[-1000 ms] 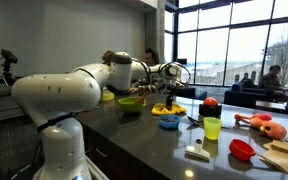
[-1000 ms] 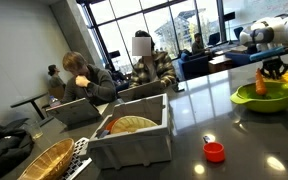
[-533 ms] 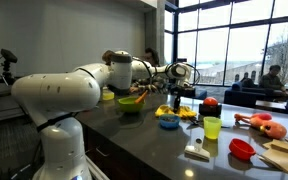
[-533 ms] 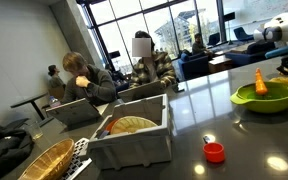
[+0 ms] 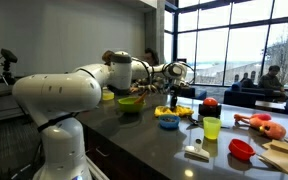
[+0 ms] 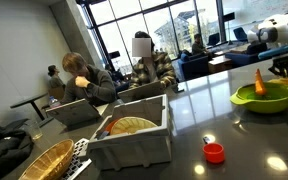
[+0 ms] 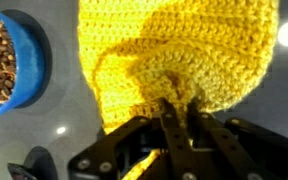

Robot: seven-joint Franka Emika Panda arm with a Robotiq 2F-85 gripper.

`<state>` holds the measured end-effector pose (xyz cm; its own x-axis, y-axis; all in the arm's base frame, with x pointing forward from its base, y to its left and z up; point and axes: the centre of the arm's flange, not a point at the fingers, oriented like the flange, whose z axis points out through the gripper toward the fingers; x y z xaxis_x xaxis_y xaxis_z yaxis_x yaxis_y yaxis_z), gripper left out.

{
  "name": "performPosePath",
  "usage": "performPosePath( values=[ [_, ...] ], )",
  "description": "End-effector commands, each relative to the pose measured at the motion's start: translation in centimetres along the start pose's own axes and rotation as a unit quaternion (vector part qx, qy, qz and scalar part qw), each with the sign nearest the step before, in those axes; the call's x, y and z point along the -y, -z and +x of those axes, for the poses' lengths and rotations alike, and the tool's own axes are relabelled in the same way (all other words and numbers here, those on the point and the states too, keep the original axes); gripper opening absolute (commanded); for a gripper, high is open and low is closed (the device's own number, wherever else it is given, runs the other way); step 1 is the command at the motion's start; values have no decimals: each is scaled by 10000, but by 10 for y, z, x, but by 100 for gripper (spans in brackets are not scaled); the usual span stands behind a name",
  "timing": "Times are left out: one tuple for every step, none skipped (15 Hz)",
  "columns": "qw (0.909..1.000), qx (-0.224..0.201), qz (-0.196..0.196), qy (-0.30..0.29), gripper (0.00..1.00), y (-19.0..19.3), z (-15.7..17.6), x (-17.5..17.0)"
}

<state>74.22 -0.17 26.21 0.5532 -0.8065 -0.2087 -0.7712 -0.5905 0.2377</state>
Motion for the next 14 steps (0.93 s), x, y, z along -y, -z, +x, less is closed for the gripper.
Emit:
performPosePath(
  values=[
    [9956, -434, 490, 668, 3, 60, -43, 33],
    [9927, -568, 634, 849, 3, 77, -55, 39],
    [9896, -719, 749, 997, 3, 89, -67, 44],
    [9862, -847, 854, 1137, 3, 103, -78, 49],
    [9834, -927, 918, 1259, 3, 112, -86, 53],
    [9819, -954, 941, 1339, 3, 117, -92, 57],
    [9811, -951, 944, 1397, 3, 118, -96, 60],
    [9811, -926, 903, 1436, 3, 116, -98, 63],
    [9817, -890, 850, 1452, 3, 111, -98, 65],
    [9821, -845, 816, 1471, 3, 107, -95, 66],
    [9828, -790, 773, 1477, 3, 102, -93, 69],
    [9831, -745, 730, 1503, 3, 96, -89, 69],
    [9833, -710, 669, 1539, 3, 90, -89, 71],
    [9834, -657, 612, 1580, 3, 83, -89, 72]
  ],
)
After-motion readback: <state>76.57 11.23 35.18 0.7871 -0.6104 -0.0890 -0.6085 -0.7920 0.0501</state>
